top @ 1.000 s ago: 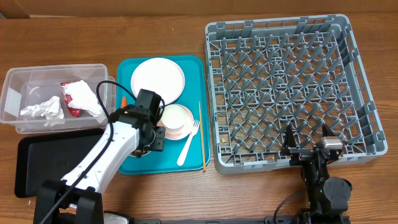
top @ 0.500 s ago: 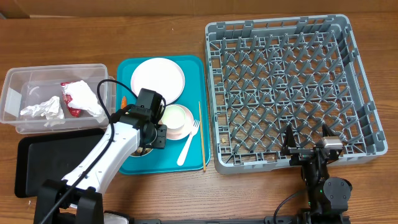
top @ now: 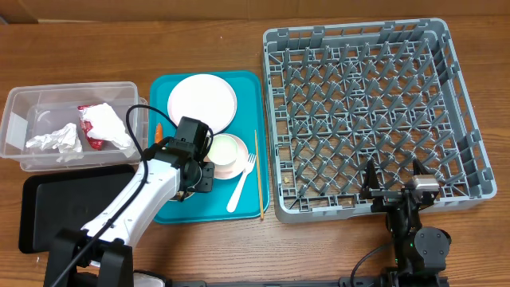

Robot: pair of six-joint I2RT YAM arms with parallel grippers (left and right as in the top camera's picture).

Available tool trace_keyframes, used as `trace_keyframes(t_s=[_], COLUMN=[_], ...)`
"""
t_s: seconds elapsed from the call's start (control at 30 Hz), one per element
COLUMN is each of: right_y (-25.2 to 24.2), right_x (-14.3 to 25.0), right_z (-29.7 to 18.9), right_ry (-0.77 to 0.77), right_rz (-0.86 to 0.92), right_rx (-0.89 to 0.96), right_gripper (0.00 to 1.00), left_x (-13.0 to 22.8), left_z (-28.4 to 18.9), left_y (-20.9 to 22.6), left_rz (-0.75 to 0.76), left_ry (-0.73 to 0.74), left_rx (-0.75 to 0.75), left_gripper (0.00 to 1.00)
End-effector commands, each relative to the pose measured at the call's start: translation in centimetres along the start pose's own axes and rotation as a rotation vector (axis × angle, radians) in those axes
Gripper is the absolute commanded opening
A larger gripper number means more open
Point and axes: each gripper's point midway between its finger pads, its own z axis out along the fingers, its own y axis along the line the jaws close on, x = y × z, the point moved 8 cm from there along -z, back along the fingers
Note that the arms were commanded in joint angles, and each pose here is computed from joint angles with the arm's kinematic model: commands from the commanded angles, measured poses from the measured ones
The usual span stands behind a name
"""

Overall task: Sort waste into correct bins and load items into the dishwasher
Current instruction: 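Move the left gripper to the rice bowl and grasp its rim, then lift the rice bowl and carry it left over the black tray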

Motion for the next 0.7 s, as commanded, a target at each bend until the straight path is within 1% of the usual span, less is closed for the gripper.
trace_keyframes(t_s=[0.0, 0.1, 0.2, 0.47, 0.6, 0.67], right_y=[-0.14, -0.15, -0.15, -0.14, -0.14, -0.14], right_x=[0.23, 0.23, 0.23, 0.23, 0.23, 0.23], right_z=[0.03, 0.03, 0.03, 0.03, 0.03, 0.03], right_ry=[-0.003, -0.003, -0.003, -0.003, -0.003, -0.003], right_rz=[-0.003, -0.003, -0.003, -0.003, -0.003, -0.003], right_rx=[0.012, 0.012, 0.012, 0.012, 0.012, 0.011], right_gripper=[1.0, 1.0, 1.0, 1.0, 1.0, 1.0], left_x=[0.3, 0.31, 0.35, 0.71, 0.73, 0.77], left_z=[0.35, 0.35, 0.35, 0.57, 0.57, 0.57], left_y=[-0.16, -0.23, -0.37, -0.29, -0.29, -0.27], left_rz=[0.011, 0.011, 0.011, 0.011, 0.011, 0.011], left_ry=[0.015, 0.017, 0.02, 0.032, 0.034, 0.036], left_rx=[0.012, 0.019, 0.035, 0.031, 0.031, 0.03], left_gripper=[0.29, 0.26, 0.28, 0.26, 0.19, 0.19])
